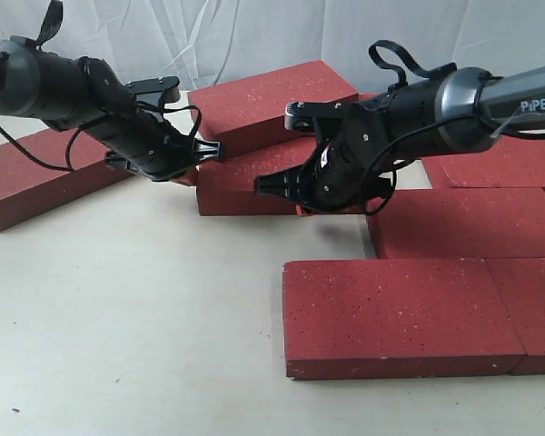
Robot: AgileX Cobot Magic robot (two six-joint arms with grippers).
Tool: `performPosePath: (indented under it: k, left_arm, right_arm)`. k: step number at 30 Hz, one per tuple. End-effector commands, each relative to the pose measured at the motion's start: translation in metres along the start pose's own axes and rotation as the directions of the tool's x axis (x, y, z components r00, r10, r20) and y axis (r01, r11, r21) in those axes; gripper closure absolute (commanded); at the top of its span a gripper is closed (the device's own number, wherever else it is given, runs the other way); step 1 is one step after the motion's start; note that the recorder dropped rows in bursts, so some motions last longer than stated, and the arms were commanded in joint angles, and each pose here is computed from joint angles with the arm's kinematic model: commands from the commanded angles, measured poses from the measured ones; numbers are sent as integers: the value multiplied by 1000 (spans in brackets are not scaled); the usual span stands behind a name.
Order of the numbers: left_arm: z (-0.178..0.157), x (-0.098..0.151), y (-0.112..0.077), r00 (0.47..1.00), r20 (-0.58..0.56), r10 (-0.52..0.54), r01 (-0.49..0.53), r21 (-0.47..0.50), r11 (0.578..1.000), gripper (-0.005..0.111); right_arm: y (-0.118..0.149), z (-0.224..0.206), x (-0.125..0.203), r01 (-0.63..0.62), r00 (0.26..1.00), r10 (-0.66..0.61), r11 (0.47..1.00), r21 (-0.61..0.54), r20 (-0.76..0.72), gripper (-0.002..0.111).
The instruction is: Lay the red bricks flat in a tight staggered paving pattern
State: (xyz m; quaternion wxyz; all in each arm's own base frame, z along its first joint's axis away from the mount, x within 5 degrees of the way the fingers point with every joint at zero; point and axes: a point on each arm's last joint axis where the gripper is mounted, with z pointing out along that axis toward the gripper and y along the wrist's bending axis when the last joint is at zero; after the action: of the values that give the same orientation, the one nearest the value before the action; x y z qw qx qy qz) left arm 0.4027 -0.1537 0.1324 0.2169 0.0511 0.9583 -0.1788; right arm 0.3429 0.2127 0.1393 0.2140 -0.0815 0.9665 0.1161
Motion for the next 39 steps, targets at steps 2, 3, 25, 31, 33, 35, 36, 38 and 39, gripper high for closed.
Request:
performPosePath:
  k: [2,3,25,31,33,35,36,38,39]
  left_arm:
    - [13,8,-2,997,-50,-57,59,24,998,107]
    - [16,10,-3,997,-58,-55,56,24,998,107]
    - [27,11,-29,999,-8,-53,54,55,997,107]
    - [30,13,-41,999,24,-29,28,57,998,107]
    - [32,12,-45,1000,22,-21,20,65,998,107]
    - [35,11,-49,1000,16,-13,12,72,997,107]
    - [37,11,-51,1000,10,-7,7,78,997,107]
    - [40,10,-57,1000,4,-2,2,91,996,107]
    - [42,10,-60,1000,-1,-1,1,99,995,107]
  right_arm:
    - [0,-28,-5,-14,1000,14,1000,3,-2,109]
    - [0,-31,-6,-14,1000,14,1000,1,2,109]
    - [-63,-51,-30,-236,971,232,970,62,62,109]
    - [-91,-55,-33,-294,955,289,951,98,65,109]
    - [-96,-56,-34,-305,952,299,947,105,68,109]
    - [-98,-56,-34,-303,952,297,947,110,69,109]
    - [-98,-56,-34,-296,955,289,948,115,70,109]
    - [-99,-56,-34,-292,956,285,949,117,71,109]
    - [-99,-56,-34,-292,956,285,949,117,71,109]
